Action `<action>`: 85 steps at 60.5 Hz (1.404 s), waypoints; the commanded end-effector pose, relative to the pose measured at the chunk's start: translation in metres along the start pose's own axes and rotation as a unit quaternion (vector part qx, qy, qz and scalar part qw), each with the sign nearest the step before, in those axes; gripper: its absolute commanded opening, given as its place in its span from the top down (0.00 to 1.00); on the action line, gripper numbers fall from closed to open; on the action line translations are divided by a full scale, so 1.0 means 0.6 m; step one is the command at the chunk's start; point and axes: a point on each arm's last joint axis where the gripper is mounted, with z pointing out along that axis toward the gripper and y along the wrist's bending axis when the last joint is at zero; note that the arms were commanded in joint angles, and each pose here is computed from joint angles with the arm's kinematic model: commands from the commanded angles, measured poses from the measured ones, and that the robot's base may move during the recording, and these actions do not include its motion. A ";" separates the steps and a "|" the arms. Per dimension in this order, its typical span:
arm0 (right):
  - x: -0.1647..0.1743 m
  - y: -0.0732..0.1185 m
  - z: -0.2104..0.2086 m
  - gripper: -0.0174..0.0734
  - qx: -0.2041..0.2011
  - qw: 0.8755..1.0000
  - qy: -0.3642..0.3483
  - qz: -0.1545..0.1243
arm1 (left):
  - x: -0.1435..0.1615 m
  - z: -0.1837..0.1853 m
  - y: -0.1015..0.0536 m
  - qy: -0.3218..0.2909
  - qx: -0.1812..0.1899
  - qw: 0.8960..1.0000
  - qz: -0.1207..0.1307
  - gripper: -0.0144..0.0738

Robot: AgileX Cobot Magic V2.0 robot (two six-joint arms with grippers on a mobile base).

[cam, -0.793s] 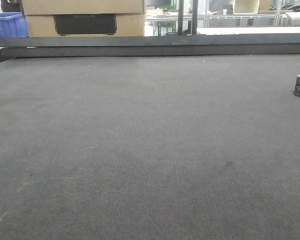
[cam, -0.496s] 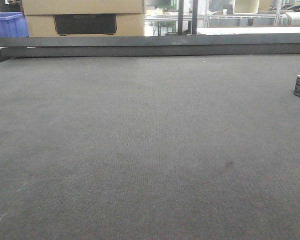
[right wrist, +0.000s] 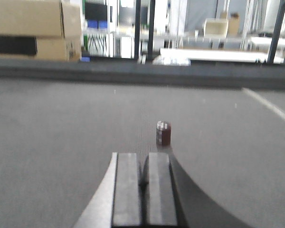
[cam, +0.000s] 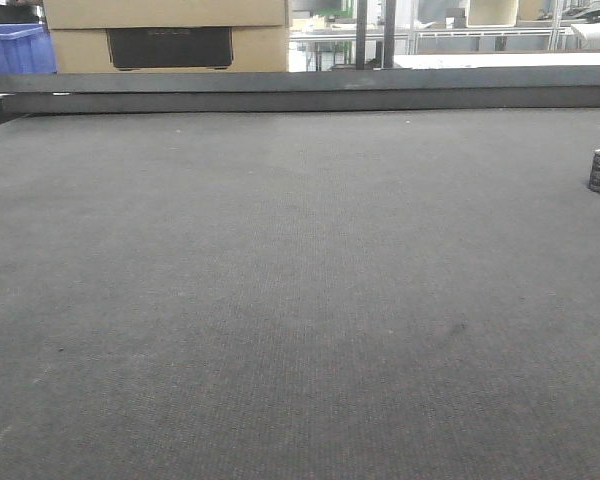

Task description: Place cylindrical capacitor in blue bin on shelf

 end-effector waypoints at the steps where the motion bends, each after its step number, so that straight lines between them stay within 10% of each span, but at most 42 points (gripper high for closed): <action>1: -0.017 -0.001 -0.001 0.99 0.002 0.998 -0.056 -0.002 | -0.017 -0.001 -0.001 -0.033 0.003 0.999 -0.006 0.96; 25: -0.268 0.009 -0.059 0.99 -0.012 0.991 -0.134 -0.004 | -0.195 0.006 -0.008 0.029 -0.002 1.000 0.001 0.95; 37: -0.324 0.011 -0.012 0.98 -0.012 0.995 -0.098 -0.004 | -0.233 0.041 -0.010 0.059 -0.004 0.998 0.002 0.70; 45: -0.315 0.011 0.030 0.83 -0.012 0.999 -0.037 -0.004 | -0.229 0.062 -0.010 0.082 -0.005 0.997 0.002 0.43; 58: -0.289 0.011 0.081 0.17 -0.011 0.999 0.043 -0.006 | -0.223 0.072 -0.015 0.097 0.016 0.995 -0.002 0.28; 85: -0.136 0.003 0.183 0.18 0.001 0.995 0.093 -0.033 | -0.223 0.072 -0.020 0.098 0.036 0.994 -0.004 0.28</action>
